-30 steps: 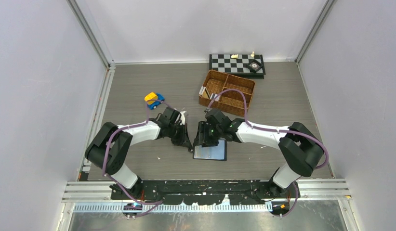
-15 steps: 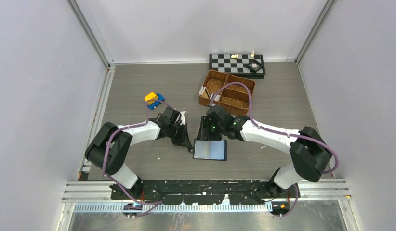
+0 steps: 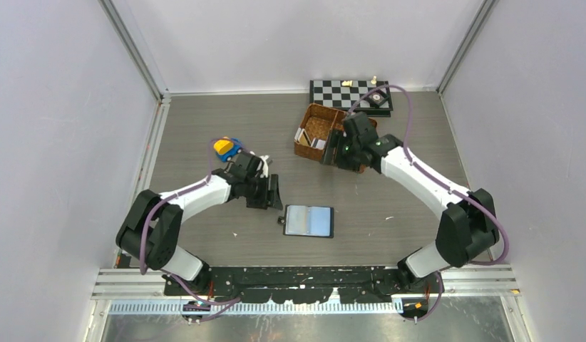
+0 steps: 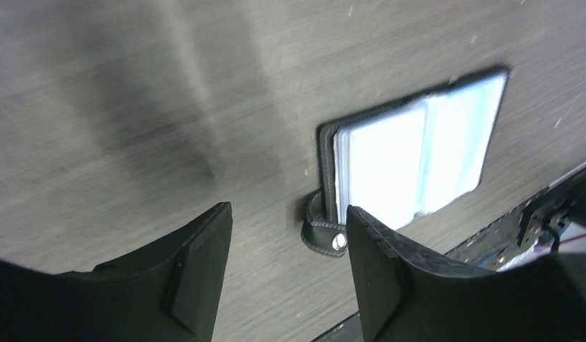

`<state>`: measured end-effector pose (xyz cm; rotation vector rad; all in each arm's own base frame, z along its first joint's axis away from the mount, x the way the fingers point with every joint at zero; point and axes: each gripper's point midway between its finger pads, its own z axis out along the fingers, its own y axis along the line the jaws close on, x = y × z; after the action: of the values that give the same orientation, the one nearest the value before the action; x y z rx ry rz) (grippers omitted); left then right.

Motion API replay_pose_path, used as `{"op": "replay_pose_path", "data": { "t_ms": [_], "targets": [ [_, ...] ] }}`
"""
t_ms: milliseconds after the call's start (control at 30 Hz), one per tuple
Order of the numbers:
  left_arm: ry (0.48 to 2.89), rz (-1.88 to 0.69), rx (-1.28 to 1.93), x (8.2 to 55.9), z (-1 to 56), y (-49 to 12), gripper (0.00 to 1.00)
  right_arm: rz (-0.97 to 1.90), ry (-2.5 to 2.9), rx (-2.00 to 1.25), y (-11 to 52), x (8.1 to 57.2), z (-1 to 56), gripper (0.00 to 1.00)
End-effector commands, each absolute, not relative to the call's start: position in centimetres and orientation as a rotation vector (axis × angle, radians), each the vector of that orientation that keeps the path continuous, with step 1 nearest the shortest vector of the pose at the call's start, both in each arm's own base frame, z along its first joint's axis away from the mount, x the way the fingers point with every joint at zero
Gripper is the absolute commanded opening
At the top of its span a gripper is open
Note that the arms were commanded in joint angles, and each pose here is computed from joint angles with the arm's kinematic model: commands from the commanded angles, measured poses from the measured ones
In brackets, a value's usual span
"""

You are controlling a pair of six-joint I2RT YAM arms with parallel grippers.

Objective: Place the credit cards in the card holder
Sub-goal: Turn over the card slot in the card holder.

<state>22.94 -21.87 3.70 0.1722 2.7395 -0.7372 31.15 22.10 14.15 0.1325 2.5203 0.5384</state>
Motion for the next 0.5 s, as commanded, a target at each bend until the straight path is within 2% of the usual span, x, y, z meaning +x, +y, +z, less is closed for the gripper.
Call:
{"op": "replay_pose_path", "data": {
  "t_ms": [0,200,467],
  "targets": [
    [2.581,-0.701,0.21,27.6,8.4,-22.1,0.64,0.535,2.452,0.079,21.7,35.2,17.4,0.68],
    [2.407,-0.652,0.281,35.8,13.8,-24.7,0.66,0.513,2.38,0.121,21.3,38.4,19.8,0.69],
    [2.272,-0.521,0.336,45.1,16.9,-27.3,0.72,0.49,2.371,0.155,19.0,36.8,19.8,0.7]
  ]
}}
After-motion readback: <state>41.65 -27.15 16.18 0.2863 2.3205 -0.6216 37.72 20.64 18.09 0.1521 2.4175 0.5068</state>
